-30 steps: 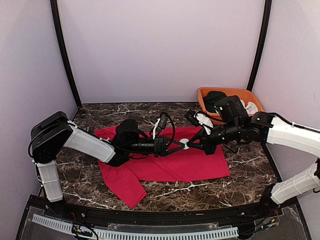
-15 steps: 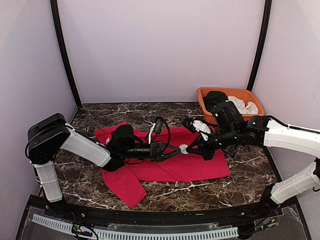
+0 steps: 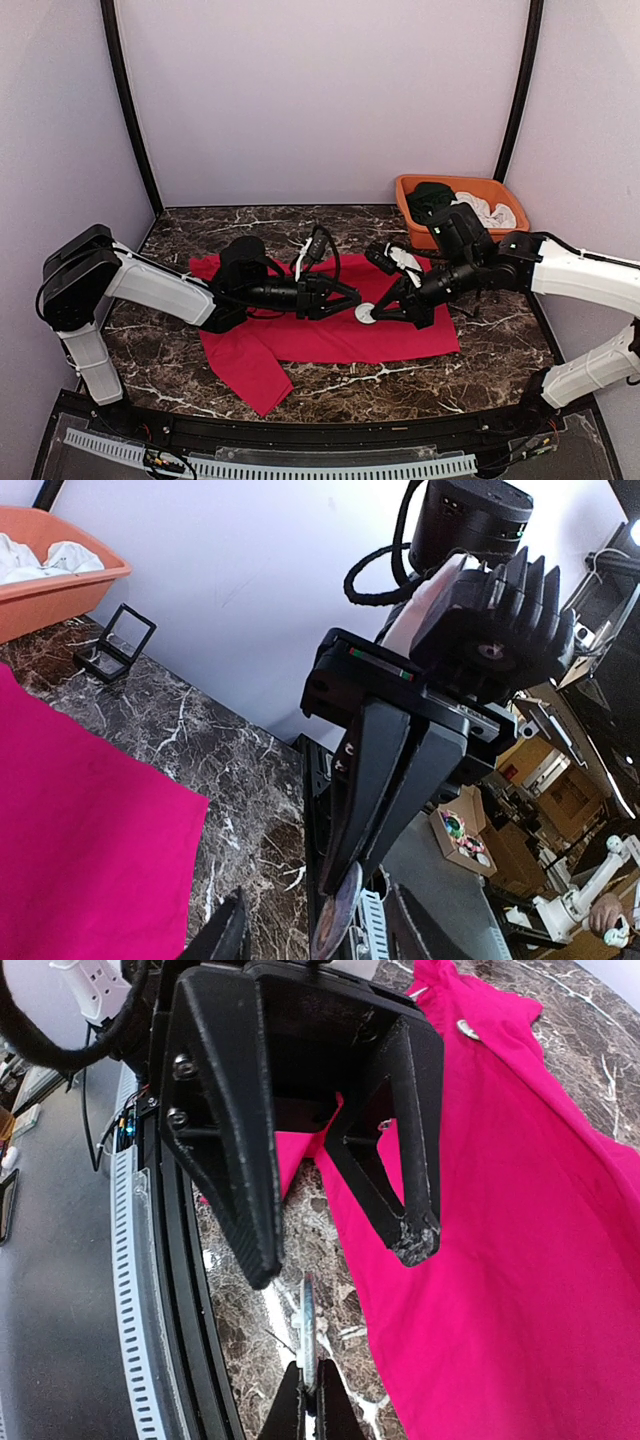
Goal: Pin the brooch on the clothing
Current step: Open the brooch at the center of the board, then pass from the right arm to the left
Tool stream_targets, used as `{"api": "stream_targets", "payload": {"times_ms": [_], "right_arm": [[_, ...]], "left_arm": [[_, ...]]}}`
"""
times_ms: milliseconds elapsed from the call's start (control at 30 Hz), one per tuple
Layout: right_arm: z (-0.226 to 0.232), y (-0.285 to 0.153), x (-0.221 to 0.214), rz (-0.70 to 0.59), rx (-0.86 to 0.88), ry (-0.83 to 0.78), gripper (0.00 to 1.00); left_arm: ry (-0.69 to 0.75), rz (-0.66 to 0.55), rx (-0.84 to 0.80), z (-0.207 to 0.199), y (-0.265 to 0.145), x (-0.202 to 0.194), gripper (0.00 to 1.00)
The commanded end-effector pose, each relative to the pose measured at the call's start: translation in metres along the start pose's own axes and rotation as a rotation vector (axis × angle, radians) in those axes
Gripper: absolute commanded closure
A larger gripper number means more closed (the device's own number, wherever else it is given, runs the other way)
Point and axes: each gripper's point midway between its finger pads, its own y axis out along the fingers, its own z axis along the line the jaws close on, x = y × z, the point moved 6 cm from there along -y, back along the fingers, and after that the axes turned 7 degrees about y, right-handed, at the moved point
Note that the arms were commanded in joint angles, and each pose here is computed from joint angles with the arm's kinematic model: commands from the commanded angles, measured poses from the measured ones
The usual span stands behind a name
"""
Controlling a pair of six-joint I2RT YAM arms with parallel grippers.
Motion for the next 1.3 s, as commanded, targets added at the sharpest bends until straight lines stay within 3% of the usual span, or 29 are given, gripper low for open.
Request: {"api": "stream_targets", "payload": {"times_ms": [0, 400, 667, 833, 1000, 1267], "right_arm": [[0.009, -0.004, 0.004, 0.008, 0.073, -0.015, 1.0], [0.008, -0.001, 0.007, 0.033, 0.096, -0.011, 1.0], [0.01, 0.0, 0.008, 0.036, 0.115, -0.015, 1.0], [0.009, 0.0, 0.007, 0.041, 0.115, -0.015, 1.0], [0.01, -0.002, 0.01, 0.034, 0.114, -0.019, 1.0], [0.009, 0.002, 0.012, 0.028, 0.147, 0.018, 1.0]], "left_arm": [[0.048, 0.068, -0.064, -0.008, 0.001, 0.001, 0.58], [0.066, 0.119, -0.135, -0.021, 0.003, 0.001, 0.65], [0.063, 0.132, -0.15, -0.021, 0.008, -0.001, 0.83], [0.051, 0.14, -0.162, -0.021, 0.009, -0.003, 0.85], [0.048, 0.147, -0.169, -0.021, 0.009, -0.004, 0.98], [0.076, 0.083, -0.149, -0.023, 0.006, 0.005, 0.99]]}}
